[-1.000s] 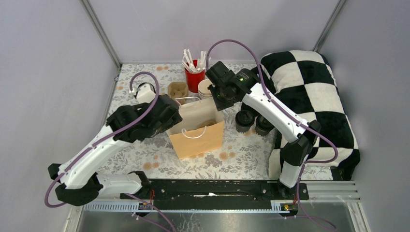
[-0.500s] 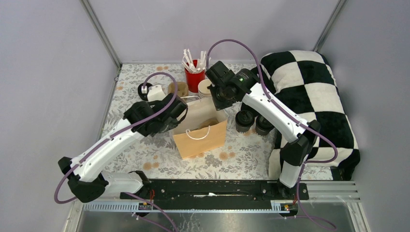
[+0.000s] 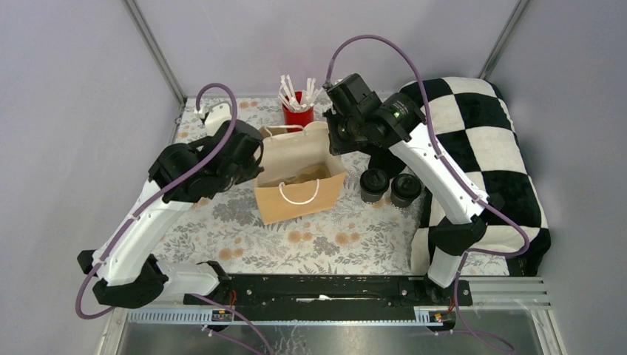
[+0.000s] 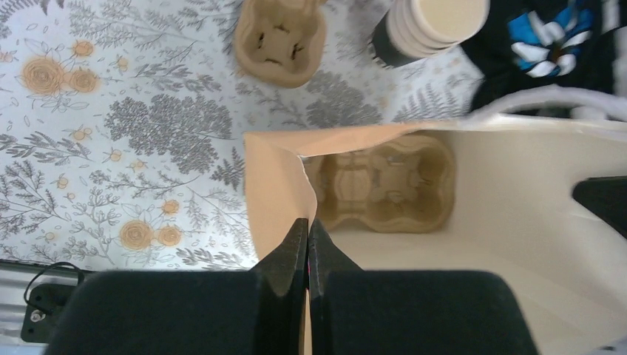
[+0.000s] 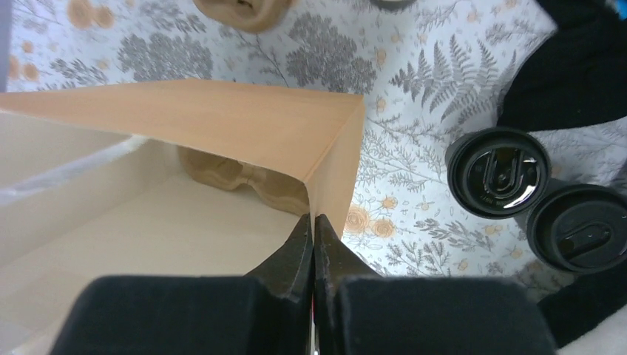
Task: Pack the takeout coffee
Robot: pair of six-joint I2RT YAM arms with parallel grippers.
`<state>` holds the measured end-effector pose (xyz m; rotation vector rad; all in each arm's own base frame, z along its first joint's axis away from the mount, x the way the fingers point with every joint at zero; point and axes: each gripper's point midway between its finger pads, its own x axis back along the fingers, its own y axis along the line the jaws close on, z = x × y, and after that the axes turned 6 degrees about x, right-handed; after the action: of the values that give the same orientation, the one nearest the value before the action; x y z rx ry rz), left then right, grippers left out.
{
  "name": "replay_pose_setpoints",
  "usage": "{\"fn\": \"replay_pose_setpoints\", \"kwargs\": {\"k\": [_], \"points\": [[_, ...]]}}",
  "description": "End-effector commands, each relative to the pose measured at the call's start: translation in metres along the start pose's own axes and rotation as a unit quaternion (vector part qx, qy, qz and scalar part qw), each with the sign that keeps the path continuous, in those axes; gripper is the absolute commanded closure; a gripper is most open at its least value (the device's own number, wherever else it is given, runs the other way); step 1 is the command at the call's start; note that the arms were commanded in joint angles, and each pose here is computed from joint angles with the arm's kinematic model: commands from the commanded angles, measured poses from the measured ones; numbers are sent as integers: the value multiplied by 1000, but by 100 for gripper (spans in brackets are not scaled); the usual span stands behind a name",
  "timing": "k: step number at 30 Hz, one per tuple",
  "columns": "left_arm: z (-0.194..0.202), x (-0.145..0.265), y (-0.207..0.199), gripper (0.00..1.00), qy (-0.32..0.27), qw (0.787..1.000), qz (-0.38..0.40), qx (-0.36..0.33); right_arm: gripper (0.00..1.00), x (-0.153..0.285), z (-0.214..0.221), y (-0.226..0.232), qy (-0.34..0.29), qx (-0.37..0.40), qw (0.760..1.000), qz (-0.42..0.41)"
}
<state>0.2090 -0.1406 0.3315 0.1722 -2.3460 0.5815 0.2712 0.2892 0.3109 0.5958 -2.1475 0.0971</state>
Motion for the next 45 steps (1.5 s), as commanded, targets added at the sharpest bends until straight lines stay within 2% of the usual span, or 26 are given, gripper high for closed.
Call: {"fn": "replay_pose_setpoints", "kwargs": {"k": [1, 2, 3, 4, 6, 9, 11, 13, 16, 18, 20, 22, 26, 31, 39, 45], "points": [[49, -35, 31, 87, 44, 998, -47, -17, 91, -30, 34, -1, 42, -16, 999, 0], [60, -43, 41, 76, 54, 997, -59, -17, 74, -37, 40, -2, 50, -12, 999, 3], [66, -46, 47, 71, 63, 996, -62, -13, 57, -38, 42, -1, 58, -9, 998, 0], [64, -42, 45, 65, 64, 996, -53, -9, 48, -33, 41, 1, 64, -4, 998, -7], [47, -26, 34, 55, 49, 999, -17, -1, 36, -13, 29, 6, 51, 0, 999, -18], [10, 3, 10, 35, 5, 998, 57, 0, 19, 30, 3, 12, -8, 4, 999, -47], [-5, 17, 0, 28, -12, 996, 89, 1, 12, 56, -9, 11, -43, 12, 998, -54], [-14, 25, -6, 25, -23, 994, 105, -2, 7, 75, -14, -5, -70, 14, 997, -26], [-20, 30, -7, 22, -33, 993, 112, -1, 2, 85, -11, -51, -89, 8, 994, 60], [-20, 29, -5, 22, -34, 994, 107, -3, 2, 80, -2, -85, -79, -15, 993, 88], [-19, 26, 0, 22, -35, 995, 96, 0, 5, 64, 9, -113, -63, -37, 993, 90], [-19, 26, 4, 24, -37, 995, 87, 3, 1, 33, 31, -132, -20, -29, 994, 102], [-16, 28, 8, 25, -34, 995, 90, 20, 0, -20, 58, -141, 59, 1, 993, 105], [-12, 29, 11, 24, -30, 995, 95, 33, 0, -59, 75, -142, 98, 11, 991, 94], [-4, 26, 15, 25, -16, 995, 87, 36, 0, -92, 98, -149, 137, 24, 985, 97], [-2, 24, 14, 25, -15, 995, 89, 44, 2, -102, 110, -159, 153, 26, 981, 118]]}}
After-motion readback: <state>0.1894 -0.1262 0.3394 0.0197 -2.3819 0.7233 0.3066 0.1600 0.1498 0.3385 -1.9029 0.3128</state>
